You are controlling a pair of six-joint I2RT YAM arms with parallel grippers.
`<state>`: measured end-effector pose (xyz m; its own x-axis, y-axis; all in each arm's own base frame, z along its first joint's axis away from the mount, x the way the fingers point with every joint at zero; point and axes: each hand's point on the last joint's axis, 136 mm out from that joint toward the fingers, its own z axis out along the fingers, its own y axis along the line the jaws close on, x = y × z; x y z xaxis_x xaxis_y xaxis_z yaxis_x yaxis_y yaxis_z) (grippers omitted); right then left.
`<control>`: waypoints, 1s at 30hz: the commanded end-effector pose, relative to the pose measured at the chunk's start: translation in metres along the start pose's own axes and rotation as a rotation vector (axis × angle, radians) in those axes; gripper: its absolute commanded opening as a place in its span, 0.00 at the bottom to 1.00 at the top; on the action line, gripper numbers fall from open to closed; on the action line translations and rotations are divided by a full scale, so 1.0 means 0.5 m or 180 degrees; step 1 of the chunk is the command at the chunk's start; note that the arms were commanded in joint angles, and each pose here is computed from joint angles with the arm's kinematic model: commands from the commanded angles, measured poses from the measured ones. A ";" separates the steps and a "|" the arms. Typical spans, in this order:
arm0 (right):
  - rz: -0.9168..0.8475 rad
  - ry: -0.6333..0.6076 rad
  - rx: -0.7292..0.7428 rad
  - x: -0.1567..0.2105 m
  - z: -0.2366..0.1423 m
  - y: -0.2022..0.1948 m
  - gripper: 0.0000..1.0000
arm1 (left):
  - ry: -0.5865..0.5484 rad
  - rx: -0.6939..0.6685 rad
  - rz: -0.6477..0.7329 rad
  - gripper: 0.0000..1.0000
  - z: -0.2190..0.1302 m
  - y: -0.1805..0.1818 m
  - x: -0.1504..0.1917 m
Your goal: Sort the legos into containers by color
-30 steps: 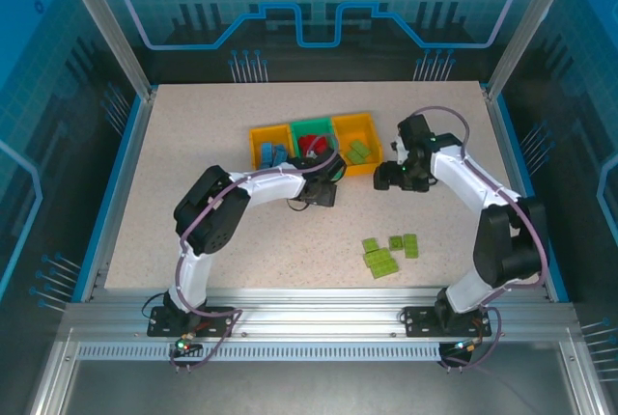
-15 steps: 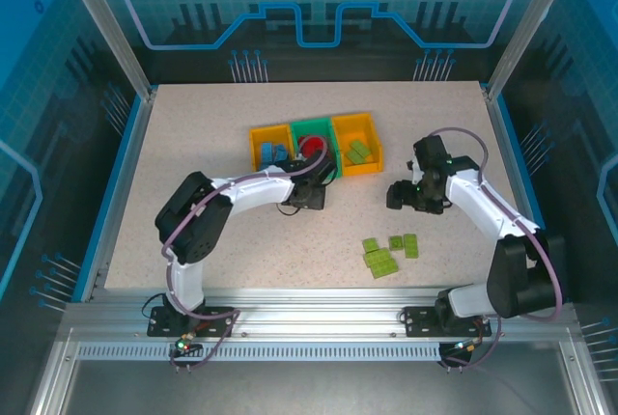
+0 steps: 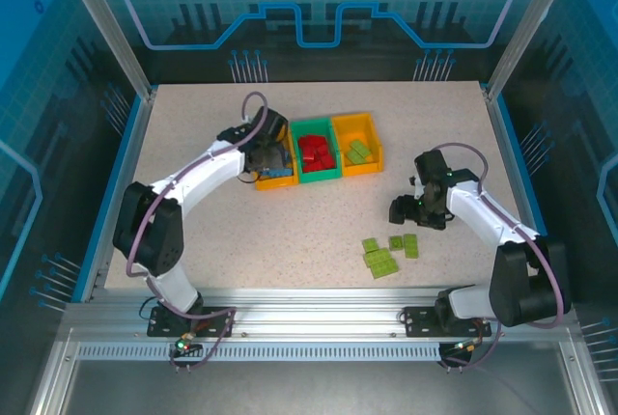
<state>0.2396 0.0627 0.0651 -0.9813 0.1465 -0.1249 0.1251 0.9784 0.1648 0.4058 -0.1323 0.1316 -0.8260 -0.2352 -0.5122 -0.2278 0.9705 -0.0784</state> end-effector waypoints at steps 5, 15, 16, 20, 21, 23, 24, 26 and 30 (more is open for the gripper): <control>0.0172 0.0119 -0.0027 0.027 0.006 -0.010 0.81 | 0.0131 -0.0058 0.0102 0.64 0.046 -0.011 -0.050; 0.0014 0.0371 -0.0105 0.088 0.029 0.025 0.74 | 0.0293 -0.0166 -0.0170 0.86 0.069 0.010 -0.039; -0.0008 0.0391 -0.0104 0.094 0.033 0.028 0.73 | 0.0286 -0.0148 -0.0201 0.89 0.065 0.011 -0.039; -0.0142 0.0428 -0.0053 0.109 0.040 0.039 0.72 | 0.0221 -0.0003 -0.0294 0.99 0.040 0.005 -0.040; -0.0178 0.0431 -0.0023 0.111 0.042 0.040 0.72 | 0.0209 0.0034 -0.0312 0.99 0.033 0.003 -0.039; -0.0219 0.0451 0.0035 0.113 0.047 0.040 0.72 | 0.0185 0.0083 -0.0342 0.99 0.021 0.002 -0.036; -0.0238 0.0460 0.0056 0.113 0.049 0.040 0.71 | 0.0164 0.0111 -0.0360 0.99 0.013 0.002 -0.035; -0.0272 0.0478 0.0111 0.114 0.054 0.039 0.70 | 0.0144 0.0150 -0.0365 0.99 0.002 0.001 -0.029; -0.0318 0.0497 0.0207 0.114 0.062 0.037 0.65 | 0.0119 0.0211 -0.0390 0.99 -0.022 0.004 -0.010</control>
<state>0.1910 0.0954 0.0332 -0.9994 0.0321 0.0116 0.0333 0.9908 0.1315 0.4119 -0.1230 0.1301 -0.8300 -0.3275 -0.4515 -0.2978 0.9446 -0.1377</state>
